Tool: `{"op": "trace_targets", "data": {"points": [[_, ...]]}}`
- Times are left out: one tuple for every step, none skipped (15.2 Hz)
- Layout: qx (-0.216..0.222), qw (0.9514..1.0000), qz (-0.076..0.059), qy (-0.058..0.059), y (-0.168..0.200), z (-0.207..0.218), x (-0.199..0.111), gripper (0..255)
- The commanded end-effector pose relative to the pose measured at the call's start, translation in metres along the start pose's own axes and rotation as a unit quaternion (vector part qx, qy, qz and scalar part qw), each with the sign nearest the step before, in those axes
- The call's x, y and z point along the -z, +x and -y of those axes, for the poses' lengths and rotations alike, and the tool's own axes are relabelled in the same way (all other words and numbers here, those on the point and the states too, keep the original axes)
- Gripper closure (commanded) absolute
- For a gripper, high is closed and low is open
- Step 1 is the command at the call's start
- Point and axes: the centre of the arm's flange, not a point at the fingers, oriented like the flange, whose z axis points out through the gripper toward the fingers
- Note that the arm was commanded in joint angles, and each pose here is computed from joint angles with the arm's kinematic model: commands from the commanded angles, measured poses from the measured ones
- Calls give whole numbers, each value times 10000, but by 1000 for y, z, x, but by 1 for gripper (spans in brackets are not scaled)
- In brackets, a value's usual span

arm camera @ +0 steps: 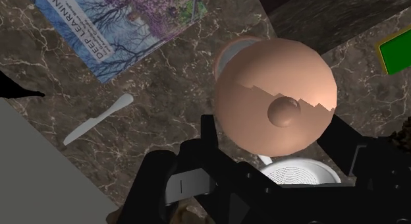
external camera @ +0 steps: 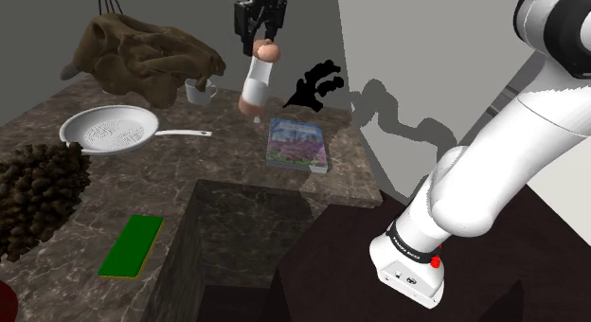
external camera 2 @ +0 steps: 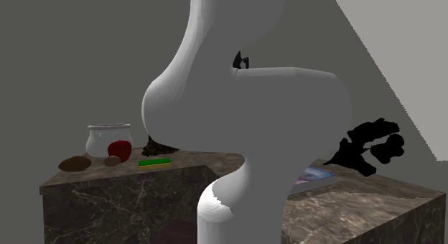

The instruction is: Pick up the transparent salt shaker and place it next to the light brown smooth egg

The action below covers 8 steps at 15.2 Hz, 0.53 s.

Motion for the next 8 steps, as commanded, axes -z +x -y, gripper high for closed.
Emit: {"op": "trace_targets", "data": {"points": [[0, 10000, 1, -1, 2, 0, 10, 255], [0, 10000, 1, -1, 2, 0, 16, 255], [0, 10000, 1, -1, 2, -1, 21, 255], [0, 10000, 1, -1, 2, -1, 26, 255], [0, 10000, 1, -1, 3, -1, 31, 255], [0, 10000, 1, -1, 3, -2, 37, 255], [0, 10000, 1, -1, 3, -2, 40, 255], [0, 10000, 1, -1, 0, 11, 37, 255]]}}
